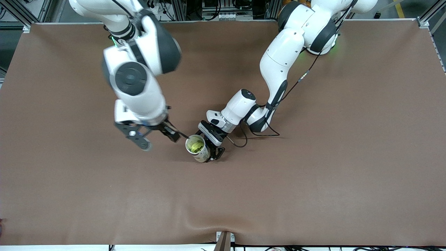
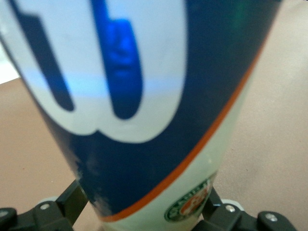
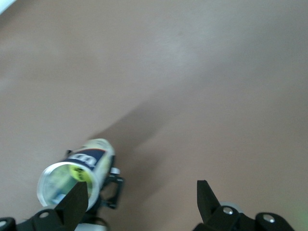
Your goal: Insert tennis ball vertically with right arm
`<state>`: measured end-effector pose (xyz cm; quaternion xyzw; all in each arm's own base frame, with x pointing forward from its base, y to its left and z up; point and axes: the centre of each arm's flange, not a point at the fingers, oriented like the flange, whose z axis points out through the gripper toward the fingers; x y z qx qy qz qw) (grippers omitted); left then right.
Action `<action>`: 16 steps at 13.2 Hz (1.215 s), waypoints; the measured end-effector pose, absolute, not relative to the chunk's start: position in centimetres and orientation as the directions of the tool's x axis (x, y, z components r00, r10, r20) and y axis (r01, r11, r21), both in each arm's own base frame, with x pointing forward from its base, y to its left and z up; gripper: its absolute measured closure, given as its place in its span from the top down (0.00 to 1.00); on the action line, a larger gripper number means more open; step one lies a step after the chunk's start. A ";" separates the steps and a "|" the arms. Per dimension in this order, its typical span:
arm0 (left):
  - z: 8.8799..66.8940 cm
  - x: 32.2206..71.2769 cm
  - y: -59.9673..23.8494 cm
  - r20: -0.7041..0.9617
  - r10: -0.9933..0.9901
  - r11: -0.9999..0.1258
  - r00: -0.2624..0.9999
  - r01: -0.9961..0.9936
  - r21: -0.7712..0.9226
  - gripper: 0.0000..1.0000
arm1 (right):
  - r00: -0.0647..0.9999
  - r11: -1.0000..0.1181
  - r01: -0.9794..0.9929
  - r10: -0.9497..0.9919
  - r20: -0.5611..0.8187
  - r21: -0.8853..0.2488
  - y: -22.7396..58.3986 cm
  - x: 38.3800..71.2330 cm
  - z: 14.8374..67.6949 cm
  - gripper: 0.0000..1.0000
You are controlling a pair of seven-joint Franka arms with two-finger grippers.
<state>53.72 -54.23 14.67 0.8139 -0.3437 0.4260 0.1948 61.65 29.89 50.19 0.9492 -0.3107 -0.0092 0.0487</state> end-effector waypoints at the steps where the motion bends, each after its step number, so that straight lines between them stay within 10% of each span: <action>1: 14.6 53.7 -54.2 0.825 -0.395 -0.689 0.405 -0.724 0.026 1.00 | 0.820 -0.816 -0.568 -0.572 -0.003 0.109 27.9 61.7 51.3 1.00; 16: 26.3 52.7 -50.1 0.335 -0.666 -0.710 0.667 -0.705 -0.009 1.00 | 0.924 -0.926 -0.376 -0.373 -0.087 -0.028 -5.6 63.3 59.1 1.00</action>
